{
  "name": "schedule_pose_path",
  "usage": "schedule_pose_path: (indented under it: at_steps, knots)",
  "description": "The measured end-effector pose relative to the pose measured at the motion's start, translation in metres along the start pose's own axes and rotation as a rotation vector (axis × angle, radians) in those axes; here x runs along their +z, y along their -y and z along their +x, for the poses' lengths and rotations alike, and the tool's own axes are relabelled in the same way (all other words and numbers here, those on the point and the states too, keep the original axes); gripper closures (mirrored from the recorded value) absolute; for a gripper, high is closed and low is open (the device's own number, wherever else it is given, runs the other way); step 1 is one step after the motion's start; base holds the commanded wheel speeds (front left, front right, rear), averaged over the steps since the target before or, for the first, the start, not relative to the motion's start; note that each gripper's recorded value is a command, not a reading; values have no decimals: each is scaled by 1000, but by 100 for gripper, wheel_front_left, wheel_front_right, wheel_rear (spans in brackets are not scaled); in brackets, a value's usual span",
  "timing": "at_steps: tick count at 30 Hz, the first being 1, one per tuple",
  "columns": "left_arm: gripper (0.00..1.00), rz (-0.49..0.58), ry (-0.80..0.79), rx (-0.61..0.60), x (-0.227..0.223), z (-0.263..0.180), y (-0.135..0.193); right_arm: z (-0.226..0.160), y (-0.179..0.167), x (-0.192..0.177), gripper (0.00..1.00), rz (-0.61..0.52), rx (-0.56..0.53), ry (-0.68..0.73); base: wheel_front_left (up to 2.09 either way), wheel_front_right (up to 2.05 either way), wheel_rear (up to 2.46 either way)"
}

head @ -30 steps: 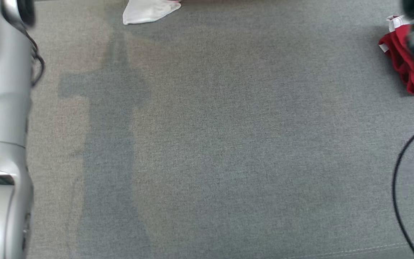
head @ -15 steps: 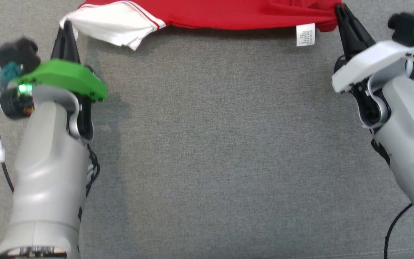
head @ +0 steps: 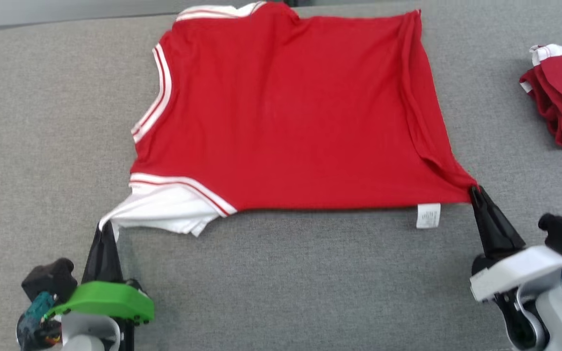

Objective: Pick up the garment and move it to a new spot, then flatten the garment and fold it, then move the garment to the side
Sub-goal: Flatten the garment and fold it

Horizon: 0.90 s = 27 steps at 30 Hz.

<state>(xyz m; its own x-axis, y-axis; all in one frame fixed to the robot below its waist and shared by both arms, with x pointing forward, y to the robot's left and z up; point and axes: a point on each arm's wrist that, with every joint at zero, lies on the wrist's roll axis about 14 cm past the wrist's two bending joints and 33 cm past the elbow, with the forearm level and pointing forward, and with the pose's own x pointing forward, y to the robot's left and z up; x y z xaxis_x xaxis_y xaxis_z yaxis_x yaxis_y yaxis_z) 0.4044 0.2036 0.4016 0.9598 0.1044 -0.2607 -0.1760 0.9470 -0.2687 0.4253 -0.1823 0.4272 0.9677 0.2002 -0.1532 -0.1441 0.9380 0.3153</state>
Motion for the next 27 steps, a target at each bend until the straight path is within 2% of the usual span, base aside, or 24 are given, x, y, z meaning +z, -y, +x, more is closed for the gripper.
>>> schedule_pose_path:
  at_steps: [6, 12, 17, 27]
  knots:
    - [100, 4, -61, 36, 11, -55, -3, -48, 5, -2, 100, -9, -51, -7, 0, 0, 0]
    - [100, 6, -72, 18, 32, -75, 6, -63, -4, -4, 100, 13, -72, -38, 0, 0, 0]
    - [100, 54, -115, -47, 35, -57, 17, -56, -5, -8, 100, 11, -76, -93, 0, 0, 0]
    - [100, 147, -175, -200, 40, 27, 51, 4, -5, 2, 100, -11, -39, -110, 0, 0, 0]
